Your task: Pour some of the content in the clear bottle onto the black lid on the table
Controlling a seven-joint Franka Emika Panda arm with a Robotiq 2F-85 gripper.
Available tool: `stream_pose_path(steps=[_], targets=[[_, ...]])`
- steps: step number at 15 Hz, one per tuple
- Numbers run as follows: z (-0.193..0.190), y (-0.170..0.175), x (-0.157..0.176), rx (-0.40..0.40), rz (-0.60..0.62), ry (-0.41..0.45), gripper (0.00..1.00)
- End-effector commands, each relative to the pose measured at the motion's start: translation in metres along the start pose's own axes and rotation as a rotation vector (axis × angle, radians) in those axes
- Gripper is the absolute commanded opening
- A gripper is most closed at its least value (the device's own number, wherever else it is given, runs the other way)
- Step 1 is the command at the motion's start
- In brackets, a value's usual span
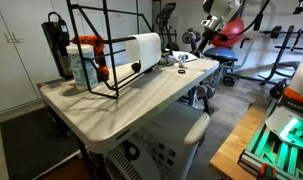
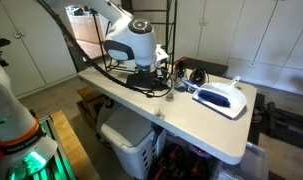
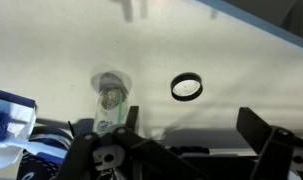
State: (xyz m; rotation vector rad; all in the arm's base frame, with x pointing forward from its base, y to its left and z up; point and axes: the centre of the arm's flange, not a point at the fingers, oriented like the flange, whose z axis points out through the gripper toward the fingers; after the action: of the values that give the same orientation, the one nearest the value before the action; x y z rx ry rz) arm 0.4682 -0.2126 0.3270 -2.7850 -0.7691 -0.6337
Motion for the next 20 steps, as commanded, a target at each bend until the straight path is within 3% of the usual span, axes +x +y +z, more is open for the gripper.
stream_pose_path(steps=[1,9,15,20], targets=[[0.041,0.049,-0.005,0.004,-0.041,0.031,1.00],[0.092,0.104,-0.013,0.066,-0.068,0.123,1.00],[0.112,0.122,-0.003,0.150,-0.114,0.242,1.00],[0.121,0.123,-0.009,0.191,-0.176,0.293,1.00]])
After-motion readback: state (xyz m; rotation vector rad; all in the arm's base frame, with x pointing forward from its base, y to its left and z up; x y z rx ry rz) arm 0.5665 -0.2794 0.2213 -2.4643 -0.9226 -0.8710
